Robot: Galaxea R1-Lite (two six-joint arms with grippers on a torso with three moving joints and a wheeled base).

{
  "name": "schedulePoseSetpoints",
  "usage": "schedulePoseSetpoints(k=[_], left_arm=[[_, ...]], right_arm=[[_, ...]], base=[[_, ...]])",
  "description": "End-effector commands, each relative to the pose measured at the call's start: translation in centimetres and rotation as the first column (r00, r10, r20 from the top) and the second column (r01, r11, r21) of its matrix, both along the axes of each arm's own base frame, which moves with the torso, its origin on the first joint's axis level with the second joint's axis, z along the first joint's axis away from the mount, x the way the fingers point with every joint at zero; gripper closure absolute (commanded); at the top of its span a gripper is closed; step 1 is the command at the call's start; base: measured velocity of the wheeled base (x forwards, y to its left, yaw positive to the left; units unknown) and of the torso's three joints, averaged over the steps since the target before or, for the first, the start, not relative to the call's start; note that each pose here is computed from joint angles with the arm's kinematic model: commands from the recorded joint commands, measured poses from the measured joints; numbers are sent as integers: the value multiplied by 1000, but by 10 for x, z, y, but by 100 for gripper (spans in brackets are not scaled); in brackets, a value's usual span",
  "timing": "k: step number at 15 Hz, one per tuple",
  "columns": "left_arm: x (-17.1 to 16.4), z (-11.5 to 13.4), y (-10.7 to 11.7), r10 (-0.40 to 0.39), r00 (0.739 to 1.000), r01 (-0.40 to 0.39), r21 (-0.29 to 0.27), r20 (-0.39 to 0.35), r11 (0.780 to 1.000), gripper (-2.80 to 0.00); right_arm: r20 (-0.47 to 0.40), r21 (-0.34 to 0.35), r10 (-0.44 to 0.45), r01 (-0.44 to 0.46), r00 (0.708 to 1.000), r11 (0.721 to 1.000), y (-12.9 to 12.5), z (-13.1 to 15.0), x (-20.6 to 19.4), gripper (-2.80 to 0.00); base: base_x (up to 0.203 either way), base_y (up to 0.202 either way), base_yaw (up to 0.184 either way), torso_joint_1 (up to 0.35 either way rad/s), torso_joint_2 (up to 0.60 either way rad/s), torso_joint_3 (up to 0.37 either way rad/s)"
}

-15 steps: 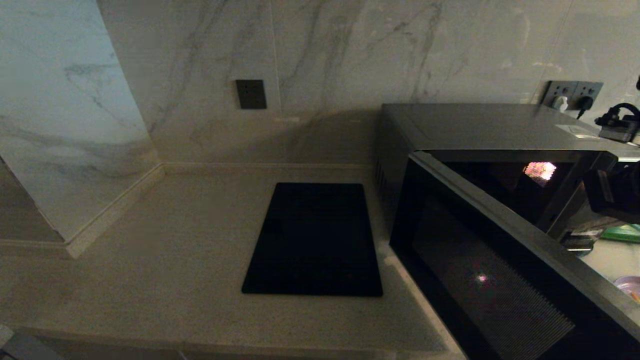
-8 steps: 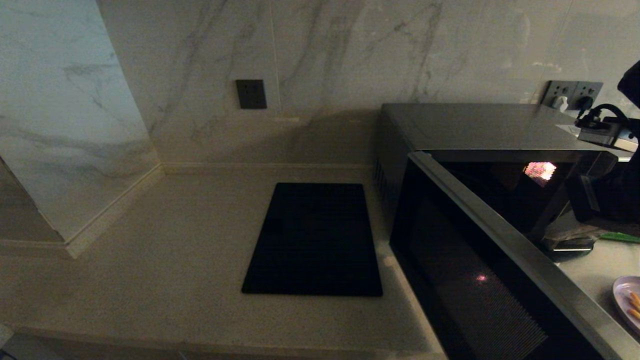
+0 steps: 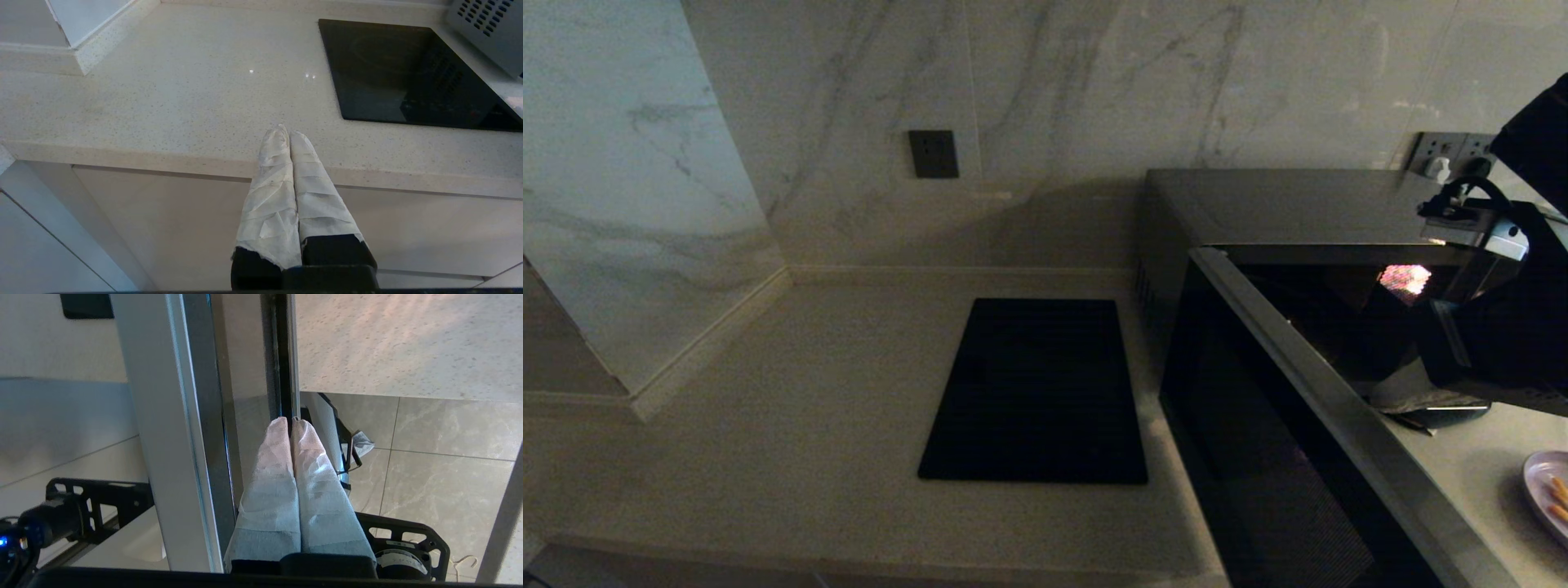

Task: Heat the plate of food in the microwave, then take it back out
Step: Open the microwave oven

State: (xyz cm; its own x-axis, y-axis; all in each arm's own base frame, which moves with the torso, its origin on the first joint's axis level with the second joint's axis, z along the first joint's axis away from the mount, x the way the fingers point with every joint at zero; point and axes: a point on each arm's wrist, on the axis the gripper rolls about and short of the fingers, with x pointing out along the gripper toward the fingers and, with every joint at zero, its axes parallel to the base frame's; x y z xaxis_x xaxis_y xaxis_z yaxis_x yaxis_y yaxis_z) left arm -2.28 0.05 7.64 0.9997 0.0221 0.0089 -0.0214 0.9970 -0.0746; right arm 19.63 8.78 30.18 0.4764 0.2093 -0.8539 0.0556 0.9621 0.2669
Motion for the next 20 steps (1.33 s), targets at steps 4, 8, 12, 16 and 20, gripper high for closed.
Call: schedulePoseSetpoints(k=[4,8,12,16,20], left_arm=[[0,0,0,1,1000,-1,-1,-1,1000,0],[0,0,0,1,1000,-1,-1,-1,1000,0],[0,0,0,1,1000,-1,-1,-1,1000,0],[0,0,0,1,1000,-1,-1,0,1000,0],[0,0,0,1,1000,-1,-1,-1,1000,0]], right_arm=[[-17,20,55,-55,998,998,20,0,-8,0],[-21,33,68,-68,997,997,27,0,-10,0],[-21,38,87,-86,996,996,32,0,-13,0],[-23,44,103,-102,994,994,38,1,-15,0],[-24,50,116,-115,993,992,43,1,-17,0]], base=[[0,0,0,0,0,0],[0,0,0,0,0,0],[0,0,0,0,0,0],[0,0,0,0,0,0],[0,0,0,0,0,0]])
